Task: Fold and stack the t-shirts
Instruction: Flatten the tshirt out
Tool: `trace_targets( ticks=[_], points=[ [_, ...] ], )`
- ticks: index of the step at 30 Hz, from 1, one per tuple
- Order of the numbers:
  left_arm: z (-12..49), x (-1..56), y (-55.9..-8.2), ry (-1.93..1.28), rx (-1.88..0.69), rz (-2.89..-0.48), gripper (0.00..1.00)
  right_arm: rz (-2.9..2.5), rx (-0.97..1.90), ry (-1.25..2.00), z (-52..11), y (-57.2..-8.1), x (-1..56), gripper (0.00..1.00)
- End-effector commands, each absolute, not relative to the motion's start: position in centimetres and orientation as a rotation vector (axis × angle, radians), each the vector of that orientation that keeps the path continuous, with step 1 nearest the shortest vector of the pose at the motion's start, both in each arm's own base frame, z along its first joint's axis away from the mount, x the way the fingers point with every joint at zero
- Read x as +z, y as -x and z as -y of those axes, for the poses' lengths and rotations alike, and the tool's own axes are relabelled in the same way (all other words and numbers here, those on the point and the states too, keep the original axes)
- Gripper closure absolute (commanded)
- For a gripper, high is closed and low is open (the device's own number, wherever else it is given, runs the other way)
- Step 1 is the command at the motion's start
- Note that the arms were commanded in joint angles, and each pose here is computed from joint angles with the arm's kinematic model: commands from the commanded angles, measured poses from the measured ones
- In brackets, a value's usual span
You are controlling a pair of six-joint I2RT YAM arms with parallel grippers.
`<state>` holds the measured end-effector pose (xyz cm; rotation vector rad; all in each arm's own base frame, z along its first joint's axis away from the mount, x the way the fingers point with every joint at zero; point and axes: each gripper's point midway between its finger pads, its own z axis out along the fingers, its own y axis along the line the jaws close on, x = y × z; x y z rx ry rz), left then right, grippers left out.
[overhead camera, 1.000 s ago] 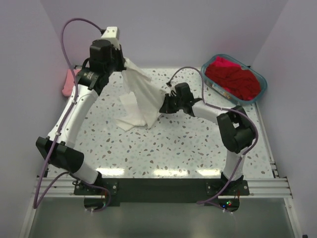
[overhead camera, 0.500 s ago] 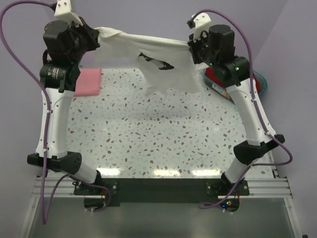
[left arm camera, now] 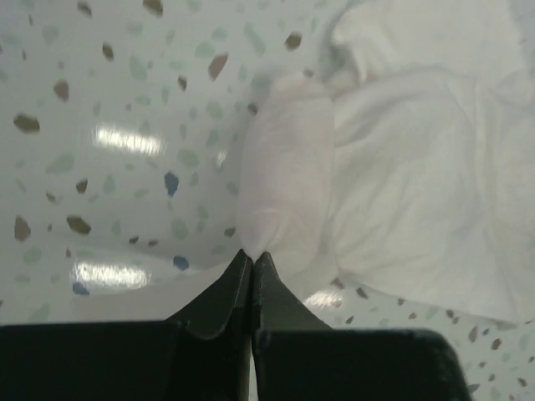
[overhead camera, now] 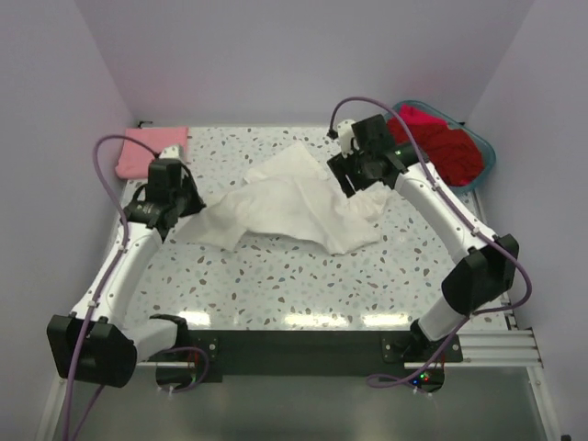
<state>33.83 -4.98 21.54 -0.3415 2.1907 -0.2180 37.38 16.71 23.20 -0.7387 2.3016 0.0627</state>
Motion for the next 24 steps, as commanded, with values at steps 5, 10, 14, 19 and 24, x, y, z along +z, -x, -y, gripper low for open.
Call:
trace_targets(
  ticks=[5,10,14,19,24],
  points=[
    [2.7,13.6,-30.2,0.523,-0.12,-2.251,0.98,-2.507,0.178,0.536,-17.3,-35.8,16.2,0.31],
    [1.8,13.4,-30.0,0.528,-0.052,-2.256,0.98,-2.632,0.33,0.387,-18.3,-34.9,10.7,0.32],
    [0.7,13.3,-29.8,0.539,0.011,-2.247,0.98,-2.648,0.383,0.174,-16.9,-36.3,8.0,0.35],
    [-0.1,12.8,-30.4,0.55,0.046,-2.239,0.97,-2.673,0.331,0.07,-15.0,-37.2,5.2,0.36],
    [-0.8,13.0,-32.3,0.565,0.062,-2.211,0.96,-2.676,0.313,0.046,-15.2,-40.6,3.5,0.36]
  ],
)
